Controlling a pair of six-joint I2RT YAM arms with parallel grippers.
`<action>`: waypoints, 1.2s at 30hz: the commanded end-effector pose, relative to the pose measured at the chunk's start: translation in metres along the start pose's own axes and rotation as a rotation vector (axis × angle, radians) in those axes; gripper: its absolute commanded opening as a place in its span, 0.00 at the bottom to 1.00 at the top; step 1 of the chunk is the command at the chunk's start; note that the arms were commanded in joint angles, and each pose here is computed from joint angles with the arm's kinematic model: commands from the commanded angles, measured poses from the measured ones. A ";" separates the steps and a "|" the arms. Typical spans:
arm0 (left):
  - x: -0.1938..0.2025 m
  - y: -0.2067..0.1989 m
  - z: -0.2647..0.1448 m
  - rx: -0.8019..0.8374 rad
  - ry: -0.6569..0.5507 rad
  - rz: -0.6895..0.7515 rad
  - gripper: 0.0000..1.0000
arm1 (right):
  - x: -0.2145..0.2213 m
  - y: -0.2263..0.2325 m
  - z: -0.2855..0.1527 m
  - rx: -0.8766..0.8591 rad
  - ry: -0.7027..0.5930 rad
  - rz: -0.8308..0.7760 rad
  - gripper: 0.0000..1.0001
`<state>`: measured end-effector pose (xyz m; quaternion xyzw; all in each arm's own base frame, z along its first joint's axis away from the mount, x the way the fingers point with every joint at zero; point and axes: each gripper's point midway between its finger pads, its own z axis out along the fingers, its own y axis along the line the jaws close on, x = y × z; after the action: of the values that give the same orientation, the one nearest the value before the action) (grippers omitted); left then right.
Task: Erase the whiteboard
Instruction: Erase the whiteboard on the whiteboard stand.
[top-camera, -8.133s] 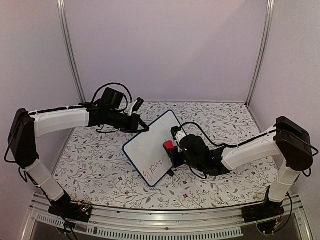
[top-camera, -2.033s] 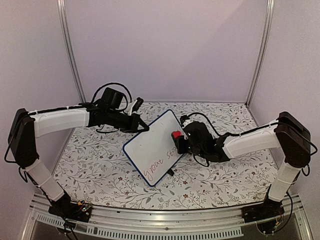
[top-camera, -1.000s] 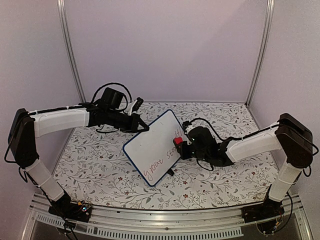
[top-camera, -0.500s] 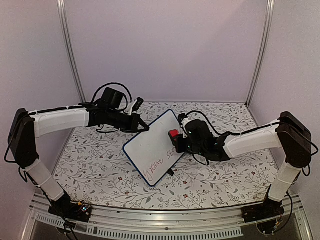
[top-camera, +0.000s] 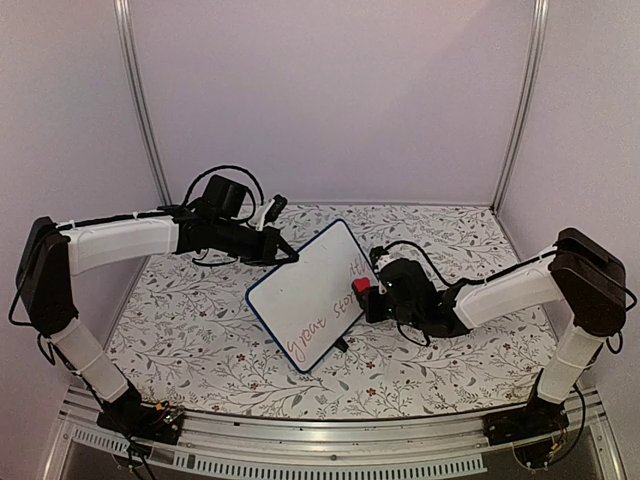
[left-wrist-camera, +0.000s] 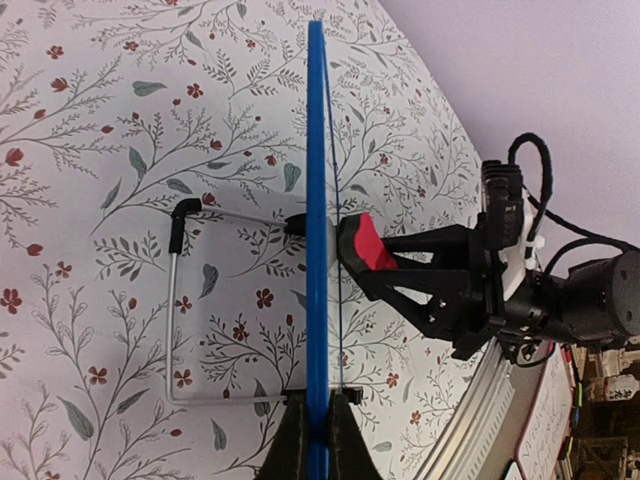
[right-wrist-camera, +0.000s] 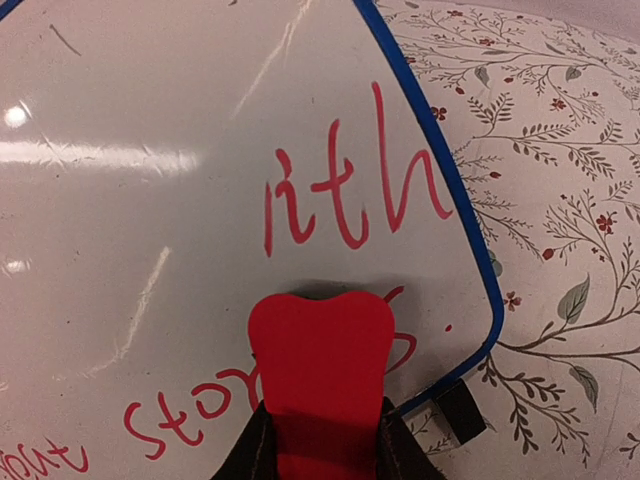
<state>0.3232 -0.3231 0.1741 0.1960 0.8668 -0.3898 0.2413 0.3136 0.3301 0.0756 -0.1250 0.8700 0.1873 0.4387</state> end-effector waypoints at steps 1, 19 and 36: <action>0.010 -0.028 0.006 0.093 0.038 0.061 0.00 | -0.009 -0.005 -0.002 0.030 -0.018 0.004 0.22; 0.009 -0.029 0.005 0.095 0.035 0.065 0.00 | -0.073 -0.002 0.013 0.047 -0.124 -0.026 0.23; 0.010 -0.027 0.007 0.091 0.039 0.061 0.00 | -0.004 -0.020 -0.001 0.004 0.008 0.034 0.21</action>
<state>0.3185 -0.3267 0.1738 0.2014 0.8657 -0.3927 0.2362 0.3383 0.3191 0.0912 -0.1088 0.8608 0.1854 0.4613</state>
